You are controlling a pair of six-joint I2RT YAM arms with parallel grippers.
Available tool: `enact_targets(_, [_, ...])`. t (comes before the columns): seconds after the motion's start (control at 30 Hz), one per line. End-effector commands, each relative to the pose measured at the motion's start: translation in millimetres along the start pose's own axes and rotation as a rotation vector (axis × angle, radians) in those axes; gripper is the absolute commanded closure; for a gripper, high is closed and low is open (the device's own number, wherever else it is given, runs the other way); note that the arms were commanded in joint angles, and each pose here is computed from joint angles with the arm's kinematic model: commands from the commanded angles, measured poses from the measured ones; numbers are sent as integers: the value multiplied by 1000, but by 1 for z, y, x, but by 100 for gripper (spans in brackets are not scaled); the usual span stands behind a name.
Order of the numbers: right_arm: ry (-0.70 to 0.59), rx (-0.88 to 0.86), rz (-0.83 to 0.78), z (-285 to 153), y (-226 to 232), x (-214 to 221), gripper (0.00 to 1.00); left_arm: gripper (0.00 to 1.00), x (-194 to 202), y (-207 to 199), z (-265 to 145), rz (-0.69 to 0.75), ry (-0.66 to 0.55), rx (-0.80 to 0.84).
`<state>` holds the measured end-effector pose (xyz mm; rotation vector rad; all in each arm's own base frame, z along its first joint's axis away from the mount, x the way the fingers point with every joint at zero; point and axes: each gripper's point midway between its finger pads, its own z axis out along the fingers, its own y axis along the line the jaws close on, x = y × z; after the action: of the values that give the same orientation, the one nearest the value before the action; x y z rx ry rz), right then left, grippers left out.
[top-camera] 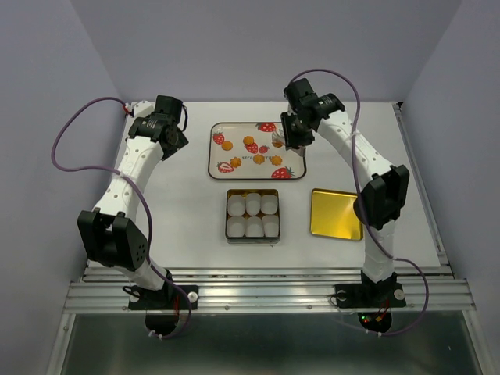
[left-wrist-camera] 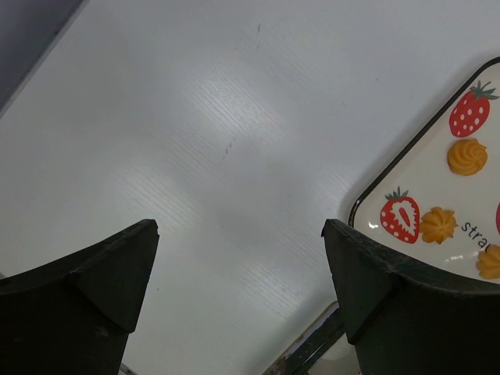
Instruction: Pack the cookies
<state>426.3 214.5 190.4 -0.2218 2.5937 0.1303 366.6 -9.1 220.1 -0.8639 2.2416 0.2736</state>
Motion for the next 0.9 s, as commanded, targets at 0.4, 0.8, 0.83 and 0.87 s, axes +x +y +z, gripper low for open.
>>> enact_targets(0.4, [-31,-153,-55,-96,35,31,62,1,-16,-14,-3,-23,-31,18])
enact_targets(0.8, [-51,-195,-104,-122,72,79,62,1,-21,-22,5,-37,-51,13])
enact_targets(0.83, [-52,-195,-108,-127,73,83,62,1,-20,-21,6,-36,-53,9])
enact_targets(0.87, [-51,-199,-106,-129,75,86,62,1,-20,-22,8,-40,-56,8])
